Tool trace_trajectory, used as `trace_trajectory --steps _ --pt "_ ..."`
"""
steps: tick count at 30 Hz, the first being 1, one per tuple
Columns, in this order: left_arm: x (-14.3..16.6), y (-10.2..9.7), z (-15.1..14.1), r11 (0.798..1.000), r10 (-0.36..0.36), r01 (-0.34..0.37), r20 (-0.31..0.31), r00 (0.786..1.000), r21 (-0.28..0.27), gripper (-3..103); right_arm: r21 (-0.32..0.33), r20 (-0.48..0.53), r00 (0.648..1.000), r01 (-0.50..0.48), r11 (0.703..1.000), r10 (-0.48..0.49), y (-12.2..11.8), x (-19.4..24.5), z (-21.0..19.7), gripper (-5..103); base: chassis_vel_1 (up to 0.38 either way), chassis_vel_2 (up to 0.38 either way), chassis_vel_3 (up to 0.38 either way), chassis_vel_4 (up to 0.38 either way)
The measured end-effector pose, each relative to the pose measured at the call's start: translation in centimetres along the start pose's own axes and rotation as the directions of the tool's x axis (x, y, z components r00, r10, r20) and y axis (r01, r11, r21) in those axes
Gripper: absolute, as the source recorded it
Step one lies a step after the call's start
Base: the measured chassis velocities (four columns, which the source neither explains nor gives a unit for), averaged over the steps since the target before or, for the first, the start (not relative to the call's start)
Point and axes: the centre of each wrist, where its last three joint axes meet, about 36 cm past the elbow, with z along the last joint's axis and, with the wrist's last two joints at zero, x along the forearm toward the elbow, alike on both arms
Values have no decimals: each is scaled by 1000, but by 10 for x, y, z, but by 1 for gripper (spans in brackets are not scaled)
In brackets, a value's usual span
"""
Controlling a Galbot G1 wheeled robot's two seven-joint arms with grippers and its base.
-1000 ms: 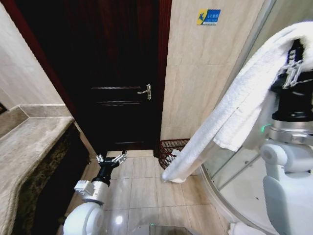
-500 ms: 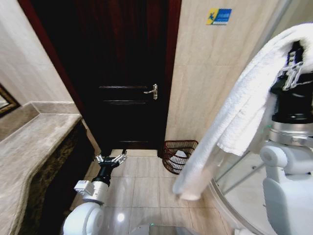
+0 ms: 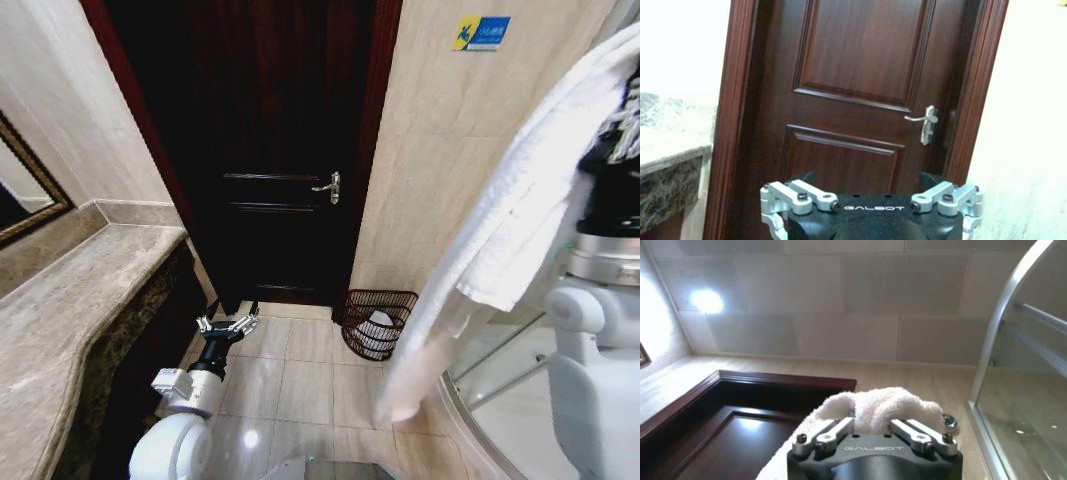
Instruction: Discard the used towel into the hamper.
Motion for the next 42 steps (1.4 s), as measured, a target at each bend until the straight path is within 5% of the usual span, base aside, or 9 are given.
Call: trace_trajectory --steps 14,42 --pt "0 0 0 1000 0 0 0 1000 0 100 -53 80 997 -10 999 14 -5 -45 12 7 -91 104 85 -83" --pt "0 0 0 1000 0 0 0 1000 0 100 1 229 972 -62 998 60 -47 -197 98 7 3 -6 -4 3"
